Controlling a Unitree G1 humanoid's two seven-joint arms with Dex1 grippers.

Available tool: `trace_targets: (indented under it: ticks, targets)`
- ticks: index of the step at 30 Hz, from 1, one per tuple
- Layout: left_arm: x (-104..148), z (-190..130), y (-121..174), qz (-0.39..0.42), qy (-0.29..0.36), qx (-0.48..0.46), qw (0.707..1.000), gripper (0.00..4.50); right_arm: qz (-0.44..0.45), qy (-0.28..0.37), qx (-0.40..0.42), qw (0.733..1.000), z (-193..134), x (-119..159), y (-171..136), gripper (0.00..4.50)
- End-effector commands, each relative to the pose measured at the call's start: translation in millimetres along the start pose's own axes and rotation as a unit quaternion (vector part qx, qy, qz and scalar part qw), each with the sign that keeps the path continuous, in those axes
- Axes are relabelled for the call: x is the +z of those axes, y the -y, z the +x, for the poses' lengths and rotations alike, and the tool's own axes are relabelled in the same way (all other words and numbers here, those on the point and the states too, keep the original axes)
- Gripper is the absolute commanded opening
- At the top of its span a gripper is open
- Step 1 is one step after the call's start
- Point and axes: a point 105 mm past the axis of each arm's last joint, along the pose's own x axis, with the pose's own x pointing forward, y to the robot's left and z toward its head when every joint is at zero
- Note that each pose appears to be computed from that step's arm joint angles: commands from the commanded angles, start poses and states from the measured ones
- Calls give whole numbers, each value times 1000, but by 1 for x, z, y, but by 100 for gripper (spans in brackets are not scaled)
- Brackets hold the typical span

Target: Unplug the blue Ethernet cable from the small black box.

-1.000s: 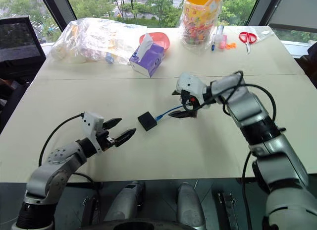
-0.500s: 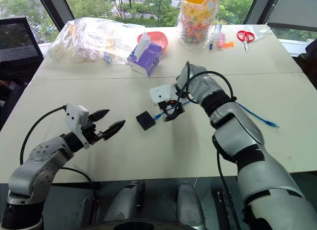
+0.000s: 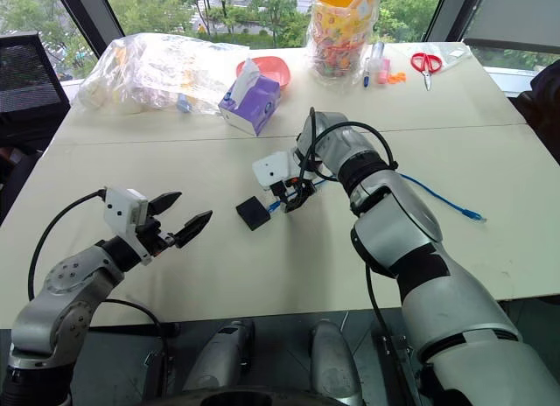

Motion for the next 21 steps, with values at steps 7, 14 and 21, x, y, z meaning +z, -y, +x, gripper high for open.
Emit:
trace_targets:
  ticks: [7, 14, 21]
  targets:
    - [8, 0, -21, 14, 31, 40, 999, 450, -14, 9, 10, 1000, 4, 9, -1, 5]
    - [14, 12, -24, 9, 47, 38, 998, 450, -37, 63, -92, 993, -17, 17, 15, 5]
    - [22, 44, -12, -22, 66, -2, 998, 450, -67, 124, -390, 910, -71, 16, 37, 5]
